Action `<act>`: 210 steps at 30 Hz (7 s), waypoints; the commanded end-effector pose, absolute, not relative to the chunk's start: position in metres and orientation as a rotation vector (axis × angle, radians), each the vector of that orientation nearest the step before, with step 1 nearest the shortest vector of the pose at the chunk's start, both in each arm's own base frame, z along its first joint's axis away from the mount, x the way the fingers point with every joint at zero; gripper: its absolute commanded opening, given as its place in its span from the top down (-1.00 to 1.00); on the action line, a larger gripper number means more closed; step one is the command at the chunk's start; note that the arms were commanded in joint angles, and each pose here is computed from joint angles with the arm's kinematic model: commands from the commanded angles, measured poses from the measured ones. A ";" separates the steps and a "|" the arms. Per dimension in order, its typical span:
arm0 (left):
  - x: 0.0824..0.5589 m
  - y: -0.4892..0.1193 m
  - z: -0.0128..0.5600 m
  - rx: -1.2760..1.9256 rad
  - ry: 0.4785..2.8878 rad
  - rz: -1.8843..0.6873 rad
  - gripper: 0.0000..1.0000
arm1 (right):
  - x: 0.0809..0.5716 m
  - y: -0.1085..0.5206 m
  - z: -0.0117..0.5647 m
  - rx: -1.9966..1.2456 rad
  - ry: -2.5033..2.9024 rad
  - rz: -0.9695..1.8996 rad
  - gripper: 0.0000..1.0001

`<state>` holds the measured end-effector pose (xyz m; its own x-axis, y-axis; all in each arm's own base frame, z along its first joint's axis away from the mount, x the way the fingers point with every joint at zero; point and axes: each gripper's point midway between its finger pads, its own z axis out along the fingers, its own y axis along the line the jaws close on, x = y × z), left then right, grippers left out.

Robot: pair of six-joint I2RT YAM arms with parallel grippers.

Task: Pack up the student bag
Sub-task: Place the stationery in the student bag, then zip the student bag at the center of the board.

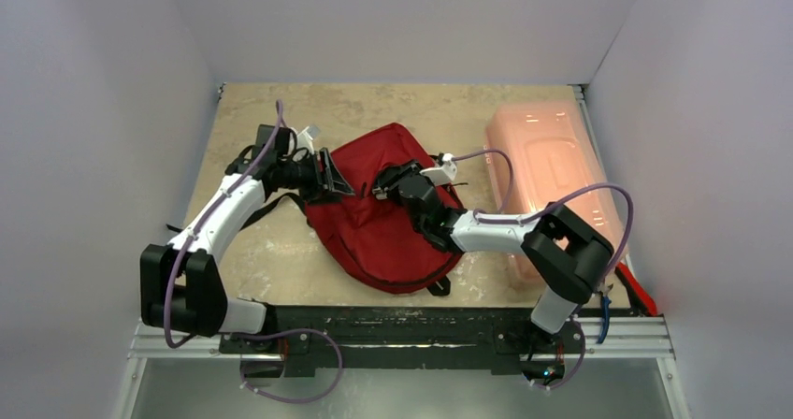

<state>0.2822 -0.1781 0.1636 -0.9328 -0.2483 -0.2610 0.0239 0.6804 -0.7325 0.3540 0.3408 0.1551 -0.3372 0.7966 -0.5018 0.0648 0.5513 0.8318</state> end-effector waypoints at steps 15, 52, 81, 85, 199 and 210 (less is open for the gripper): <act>0.289 -0.177 0.106 -0.274 2.689 -1.070 0.20 | 0.413 0.369 0.223 1.099 1.383 1.319 0.96; 0.289 -0.170 0.127 -0.240 2.635 -1.045 0.22 | 0.373 0.439 0.216 0.118 1.798 1.346 0.83; 0.311 -0.196 0.240 -0.078 2.375 -1.231 0.06 | 0.354 0.319 0.210 -0.106 1.944 0.749 0.16; 0.355 -0.209 0.244 -0.139 2.367 -1.239 0.09 | 0.351 0.306 0.166 -0.036 1.998 0.745 0.36; 0.253 -0.165 0.081 -0.575 2.554 -1.049 1.00 | 0.315 0.398 0.250 -0.203 1.893 1.049 1.00; 0.229 -0.166 0.071 -0.537 2.562 -1.139 1.00 | 0.392 0.290 0.235 0.052 1.827 0.993 1.00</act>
